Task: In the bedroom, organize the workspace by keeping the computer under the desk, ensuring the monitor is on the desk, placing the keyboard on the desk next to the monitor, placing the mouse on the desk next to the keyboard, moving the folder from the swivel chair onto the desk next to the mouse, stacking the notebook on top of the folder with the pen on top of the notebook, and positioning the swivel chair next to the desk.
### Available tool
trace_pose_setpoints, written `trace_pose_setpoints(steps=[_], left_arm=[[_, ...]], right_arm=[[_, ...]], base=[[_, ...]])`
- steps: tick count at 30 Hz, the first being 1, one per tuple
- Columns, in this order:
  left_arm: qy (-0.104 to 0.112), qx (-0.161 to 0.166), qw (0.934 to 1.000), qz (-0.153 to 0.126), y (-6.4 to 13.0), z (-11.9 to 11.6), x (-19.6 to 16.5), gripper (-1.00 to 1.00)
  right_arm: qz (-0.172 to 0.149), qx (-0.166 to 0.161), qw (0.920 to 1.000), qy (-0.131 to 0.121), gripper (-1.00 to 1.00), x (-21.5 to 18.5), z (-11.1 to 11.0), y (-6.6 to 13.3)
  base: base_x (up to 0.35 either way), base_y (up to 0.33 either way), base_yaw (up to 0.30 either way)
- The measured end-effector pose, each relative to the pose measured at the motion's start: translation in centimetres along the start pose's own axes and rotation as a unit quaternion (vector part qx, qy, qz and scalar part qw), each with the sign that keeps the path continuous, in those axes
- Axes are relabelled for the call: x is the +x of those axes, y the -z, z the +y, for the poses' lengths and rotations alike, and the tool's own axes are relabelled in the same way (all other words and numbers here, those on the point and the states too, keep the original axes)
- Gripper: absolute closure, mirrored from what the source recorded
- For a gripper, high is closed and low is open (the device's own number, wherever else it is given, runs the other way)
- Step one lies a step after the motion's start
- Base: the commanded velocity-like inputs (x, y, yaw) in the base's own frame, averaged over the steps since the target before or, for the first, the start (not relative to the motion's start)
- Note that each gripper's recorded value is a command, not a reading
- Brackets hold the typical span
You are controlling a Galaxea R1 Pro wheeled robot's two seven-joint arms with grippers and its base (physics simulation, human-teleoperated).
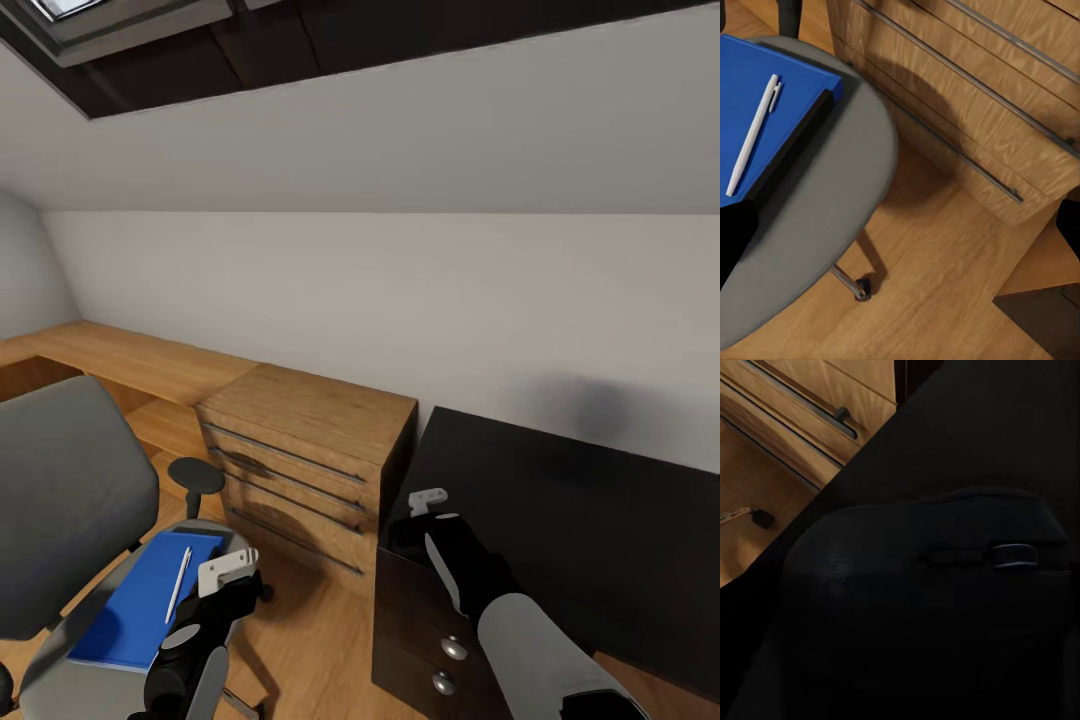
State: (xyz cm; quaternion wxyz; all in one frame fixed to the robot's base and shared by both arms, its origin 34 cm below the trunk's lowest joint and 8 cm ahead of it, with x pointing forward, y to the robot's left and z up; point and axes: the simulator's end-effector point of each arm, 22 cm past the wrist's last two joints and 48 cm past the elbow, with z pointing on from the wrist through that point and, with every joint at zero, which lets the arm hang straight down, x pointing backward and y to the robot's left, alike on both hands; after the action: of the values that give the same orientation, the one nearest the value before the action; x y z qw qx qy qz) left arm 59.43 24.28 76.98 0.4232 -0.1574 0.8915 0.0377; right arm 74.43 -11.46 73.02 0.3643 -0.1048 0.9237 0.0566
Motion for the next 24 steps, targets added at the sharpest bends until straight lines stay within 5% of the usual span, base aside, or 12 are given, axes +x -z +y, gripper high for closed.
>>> trace_pose_setpoints(steps=[5, 6, 24], left_arm=[[0.0, 0.0, 1.0, 0.0, 0.0, -0.01, 0.0, -1.0], [0.0, 0.0, 1.0, 0.0, 0.0, -0.01, 0.0, -1.0], [-0.001, 0.0, 1.0, 0.002, 0.29, -0.02, -0.33, -1.0]], right_arm=[[0.0, 0.001, 1.0, 0.0, 1.0, 0.02, -0.04, 0.0], [0.0, 0.001, 1.0, 0.001, -1.0, 0.02, -0.04, 0.0], [0.001, -0.004, 1.0, -0.002, -1.0, -0.25, 0.15, 0.32]], base=[[0.0, 0.0, 0.0], [0.0, 0.0, 0.0], [0.0, 0.0, 0.0]])
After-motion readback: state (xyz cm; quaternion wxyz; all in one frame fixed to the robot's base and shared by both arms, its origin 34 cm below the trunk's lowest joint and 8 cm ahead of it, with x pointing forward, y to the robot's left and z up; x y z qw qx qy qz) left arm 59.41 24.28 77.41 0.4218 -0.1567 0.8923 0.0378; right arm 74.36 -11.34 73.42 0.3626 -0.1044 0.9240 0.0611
